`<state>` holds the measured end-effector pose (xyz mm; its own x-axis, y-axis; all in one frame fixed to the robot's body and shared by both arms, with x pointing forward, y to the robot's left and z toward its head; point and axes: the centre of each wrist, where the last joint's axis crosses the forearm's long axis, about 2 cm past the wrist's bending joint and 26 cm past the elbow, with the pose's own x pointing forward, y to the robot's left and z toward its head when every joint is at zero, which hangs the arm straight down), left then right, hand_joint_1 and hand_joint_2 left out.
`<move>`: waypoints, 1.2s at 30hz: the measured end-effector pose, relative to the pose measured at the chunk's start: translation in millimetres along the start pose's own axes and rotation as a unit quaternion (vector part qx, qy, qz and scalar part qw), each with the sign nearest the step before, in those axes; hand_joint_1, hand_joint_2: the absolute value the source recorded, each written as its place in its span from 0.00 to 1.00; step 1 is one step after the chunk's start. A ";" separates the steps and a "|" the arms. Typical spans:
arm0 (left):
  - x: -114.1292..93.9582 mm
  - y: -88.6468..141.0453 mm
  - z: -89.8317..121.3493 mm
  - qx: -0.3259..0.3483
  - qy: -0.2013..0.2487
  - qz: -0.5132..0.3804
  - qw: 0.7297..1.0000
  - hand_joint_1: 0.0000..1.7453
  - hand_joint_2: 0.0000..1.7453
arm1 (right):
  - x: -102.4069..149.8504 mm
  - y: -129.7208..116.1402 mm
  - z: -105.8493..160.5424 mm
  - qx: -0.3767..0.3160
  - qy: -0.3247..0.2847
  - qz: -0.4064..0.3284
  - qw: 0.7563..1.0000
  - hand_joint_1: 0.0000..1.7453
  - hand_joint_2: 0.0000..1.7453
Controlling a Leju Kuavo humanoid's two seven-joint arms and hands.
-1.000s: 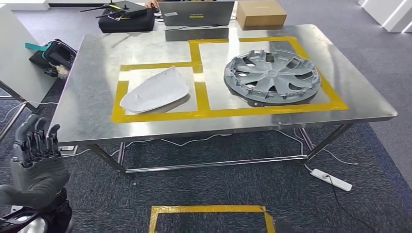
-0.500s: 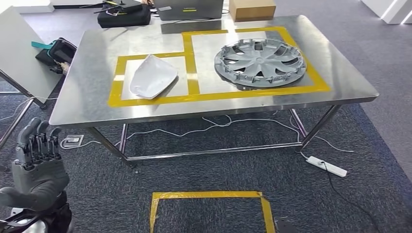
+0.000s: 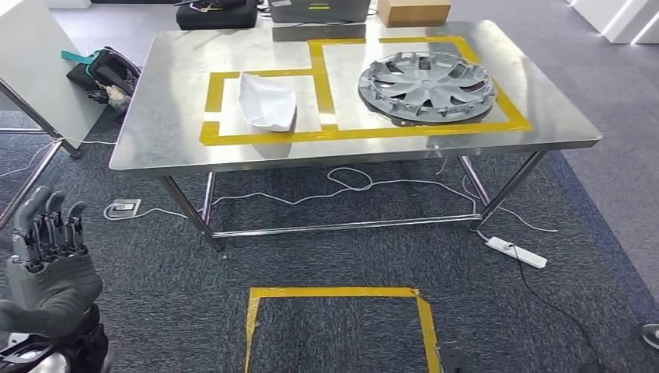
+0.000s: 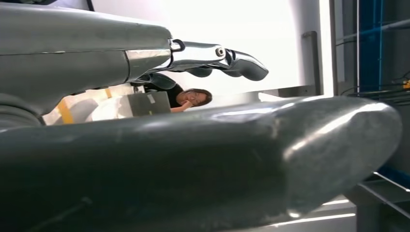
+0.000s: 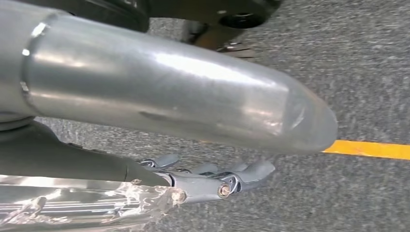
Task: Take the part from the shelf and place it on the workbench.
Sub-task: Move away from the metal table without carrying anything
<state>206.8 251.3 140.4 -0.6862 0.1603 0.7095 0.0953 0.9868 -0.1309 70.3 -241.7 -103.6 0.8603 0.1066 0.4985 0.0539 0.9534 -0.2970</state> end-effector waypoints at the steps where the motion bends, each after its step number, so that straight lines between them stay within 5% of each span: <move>1: 0.2 0.4 0.1 0.000 0.000 -0.002 1.000 0.00 0.00 | 1.3 0.0 -0.5 0.000 -0.002 -0.001 1.000 0.00 0.00; 36: 3.4 13.3 9.0 -0.009 0.012 -0.030 0.999 0.00 0.00 | 2.1 -0.2 -0.8 -0.005 -0.001 0.002 1.000 0.00 0.00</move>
<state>199.2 264.7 134.9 -0.6737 0.1019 0.7320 0.0680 0.9948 -0.0759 72.5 -241.9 -103.2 0.8591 0.1109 0.4997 0.0562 0.9499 -0.3074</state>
